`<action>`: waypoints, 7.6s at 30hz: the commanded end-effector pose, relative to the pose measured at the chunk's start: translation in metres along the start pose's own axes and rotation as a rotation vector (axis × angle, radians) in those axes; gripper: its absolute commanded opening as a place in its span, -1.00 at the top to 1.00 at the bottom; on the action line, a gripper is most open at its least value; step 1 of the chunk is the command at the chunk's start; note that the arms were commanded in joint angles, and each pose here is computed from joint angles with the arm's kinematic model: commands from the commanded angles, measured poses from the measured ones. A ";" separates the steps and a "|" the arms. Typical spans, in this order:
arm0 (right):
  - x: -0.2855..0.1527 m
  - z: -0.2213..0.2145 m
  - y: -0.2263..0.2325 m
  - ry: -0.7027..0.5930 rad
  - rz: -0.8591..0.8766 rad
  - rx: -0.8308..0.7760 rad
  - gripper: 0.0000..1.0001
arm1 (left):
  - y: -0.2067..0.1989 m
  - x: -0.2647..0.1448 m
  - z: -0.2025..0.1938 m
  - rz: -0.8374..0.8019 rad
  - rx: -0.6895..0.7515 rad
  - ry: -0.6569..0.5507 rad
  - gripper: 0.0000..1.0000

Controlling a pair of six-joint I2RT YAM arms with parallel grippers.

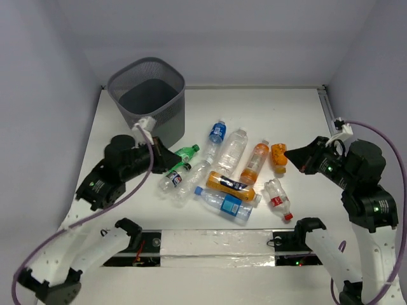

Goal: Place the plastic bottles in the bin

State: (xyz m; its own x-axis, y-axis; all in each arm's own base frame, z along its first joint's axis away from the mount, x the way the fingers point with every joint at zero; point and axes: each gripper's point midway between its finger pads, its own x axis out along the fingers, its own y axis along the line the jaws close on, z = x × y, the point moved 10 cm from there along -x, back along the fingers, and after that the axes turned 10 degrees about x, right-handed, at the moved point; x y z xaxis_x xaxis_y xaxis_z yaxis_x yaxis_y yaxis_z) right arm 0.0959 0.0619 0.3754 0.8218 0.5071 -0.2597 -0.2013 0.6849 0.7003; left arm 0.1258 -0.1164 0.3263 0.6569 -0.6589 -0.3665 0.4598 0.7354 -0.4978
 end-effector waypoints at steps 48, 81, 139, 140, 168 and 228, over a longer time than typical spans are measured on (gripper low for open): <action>0.076 -0.123 -0.040 0.578 0.088 0.005 -0.61 | 0.056 0.187 -0.117 0.399 0.353 0.557 -0.33; 0.160 -0.218 0.003 0.725 -0.116 -0.534 -0.68 | -0.037 -0.005 0.147 0.303 0.163 -0.265 0.35; 0.131 -0.170 0.110 0.547 0.081 -0.423 0.01 | 0.047 0.008 0.208 0.446 0.090 -0.598 -0.02; 0.133 -0.160 0.119 0.524 0.092 -0.419 0.01 | 0.044 0.005 0.200 0.428 0.090 -0.579 0.05; 0.339 0.018 0.282 -0.237 0.420 0.349 -0.12 | 0.070 -0.018 -0.029 0.457 -0.174 -0.020 0.33; 0.133 -0.142 -0.012 0.515 0.028 -0.233 -0.89 | 0.109 0.128 -0.096 0.382 0.200 0.827 -0.50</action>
State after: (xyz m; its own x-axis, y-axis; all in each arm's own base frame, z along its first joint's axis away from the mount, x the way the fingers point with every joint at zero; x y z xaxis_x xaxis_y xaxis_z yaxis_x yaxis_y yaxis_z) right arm 0.1313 0.1944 0.2585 0.5133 0.7073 -0.4860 -0.3768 0.6946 0.6129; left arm 0.2056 -0.1327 0.1506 0.2146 -0.1976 -0.9565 0.4364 0.8955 -0.0871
